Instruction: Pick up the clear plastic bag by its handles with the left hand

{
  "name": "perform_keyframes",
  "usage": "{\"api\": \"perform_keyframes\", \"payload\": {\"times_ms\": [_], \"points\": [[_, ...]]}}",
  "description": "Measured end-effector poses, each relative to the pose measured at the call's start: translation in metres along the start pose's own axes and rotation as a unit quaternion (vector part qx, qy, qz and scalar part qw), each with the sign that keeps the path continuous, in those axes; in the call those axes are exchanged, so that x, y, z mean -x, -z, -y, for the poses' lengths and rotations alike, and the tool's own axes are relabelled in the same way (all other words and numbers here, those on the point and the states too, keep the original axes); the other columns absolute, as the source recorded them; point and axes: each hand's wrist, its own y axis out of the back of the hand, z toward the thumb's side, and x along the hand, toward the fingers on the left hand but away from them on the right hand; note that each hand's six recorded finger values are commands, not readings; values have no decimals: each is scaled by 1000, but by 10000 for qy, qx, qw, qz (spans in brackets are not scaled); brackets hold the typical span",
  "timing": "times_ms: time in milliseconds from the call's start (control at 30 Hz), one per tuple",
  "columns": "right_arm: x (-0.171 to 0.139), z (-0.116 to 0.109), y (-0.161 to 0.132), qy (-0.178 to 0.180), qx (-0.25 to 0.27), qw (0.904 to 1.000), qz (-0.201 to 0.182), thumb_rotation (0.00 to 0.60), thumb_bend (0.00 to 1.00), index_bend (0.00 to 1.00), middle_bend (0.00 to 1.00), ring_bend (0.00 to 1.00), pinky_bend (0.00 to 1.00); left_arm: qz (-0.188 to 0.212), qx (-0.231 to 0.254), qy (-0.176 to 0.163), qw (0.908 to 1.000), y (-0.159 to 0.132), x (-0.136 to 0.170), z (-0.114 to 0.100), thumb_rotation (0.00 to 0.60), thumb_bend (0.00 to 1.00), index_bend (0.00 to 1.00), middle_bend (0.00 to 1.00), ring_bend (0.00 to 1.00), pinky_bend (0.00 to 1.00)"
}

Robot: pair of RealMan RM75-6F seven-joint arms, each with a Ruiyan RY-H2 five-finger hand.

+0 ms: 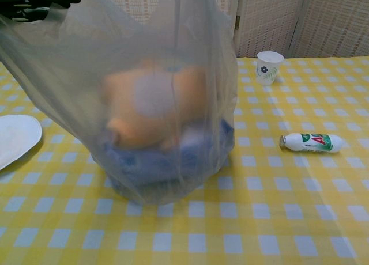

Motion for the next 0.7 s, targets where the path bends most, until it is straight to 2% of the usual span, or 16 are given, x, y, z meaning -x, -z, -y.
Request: {"api": "perform_keyframes", "payload": {"times_ms": [333,700], "points": [[0,1,1,-35,5,10000,13,600,269,0,0,0,0,144,-395,-89,9991,-12,2,3,600,93,222,169,62,0],[-3,-1,-1,6,25,10000,-29,600,269,0,0,0,0,254,-391,35,9989,-23,7,16,600,93,216,177,74,0]]}}
